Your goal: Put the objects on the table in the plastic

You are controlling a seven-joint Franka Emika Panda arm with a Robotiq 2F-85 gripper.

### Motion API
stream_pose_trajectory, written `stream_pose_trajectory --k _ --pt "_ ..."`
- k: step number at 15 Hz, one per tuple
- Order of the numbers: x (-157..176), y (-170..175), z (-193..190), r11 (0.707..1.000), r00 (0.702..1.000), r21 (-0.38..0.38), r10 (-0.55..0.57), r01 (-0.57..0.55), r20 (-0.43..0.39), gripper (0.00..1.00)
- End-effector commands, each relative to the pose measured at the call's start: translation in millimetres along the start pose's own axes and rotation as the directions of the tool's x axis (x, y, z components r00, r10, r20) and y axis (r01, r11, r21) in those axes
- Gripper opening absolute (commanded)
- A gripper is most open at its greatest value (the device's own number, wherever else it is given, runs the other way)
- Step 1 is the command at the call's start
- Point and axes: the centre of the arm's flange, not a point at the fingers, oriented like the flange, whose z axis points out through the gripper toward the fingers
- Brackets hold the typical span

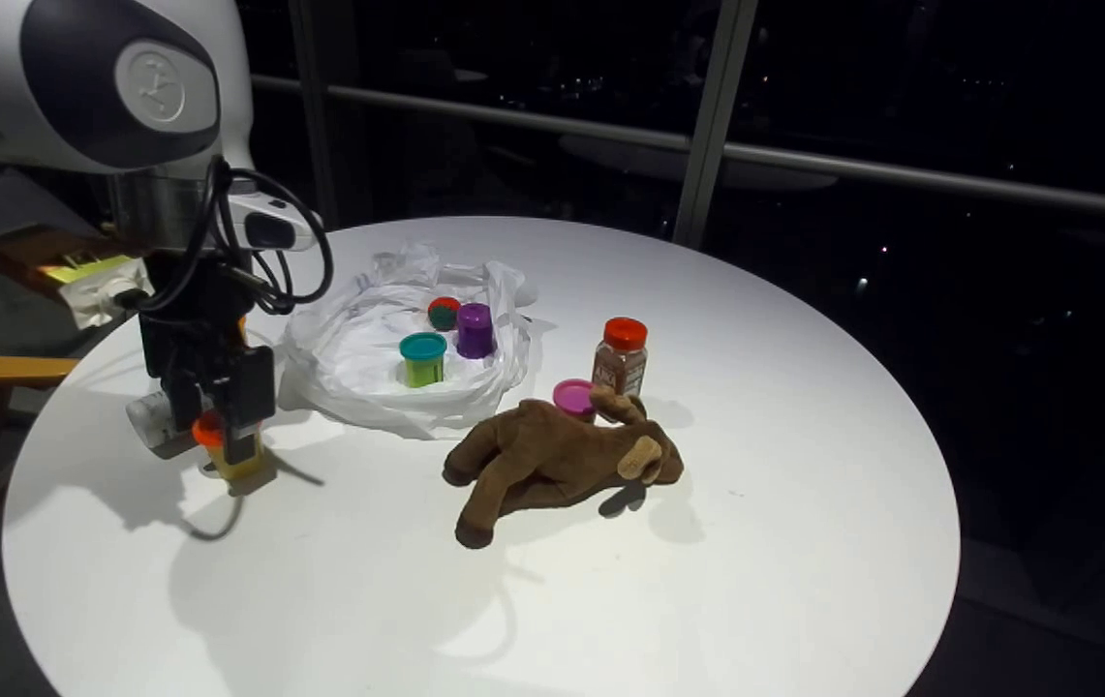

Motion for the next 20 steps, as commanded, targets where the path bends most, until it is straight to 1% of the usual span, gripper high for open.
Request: stream_pose_trajectory --k 1,2,3,4,7,12,15,20 --pt "-0.5 -1.3 -1.3 1.0 0.999 -0.011 0.021 -0.022 -0.049 0.49" --pt "-0.5 -0.8 -1.8 1.0 0.998 -0.01 0.023 -0.024 -0.053 0.42" --pt "-1.3 -0.6 -4.0 1.0 0.998 -0.01 0.025 -0.026 -0.05 0.34" --pt "-2.0 -0.5 -6.2 1.0 0.998 -0.009 0.027 -0.027 -0.048 0.28" --pt "-4.5 -2.6 -26.3 0.999 0.997 -0.015 0.042 -0.043 -0.066 0.28" --pt "1.8 -9.5 -86.0 0.995 0.984 -0.017 0.095 -0.099 -0.148 0.28" --pt "19.7 -7.6 -110.1 0.992 0.974 -0.023 0.12 -0.127 -0.194 0.28" --pt "62.5 -3.6 -125.1 0.99 0.961 0.048 0.14 -0.132 -0.239 0.28"
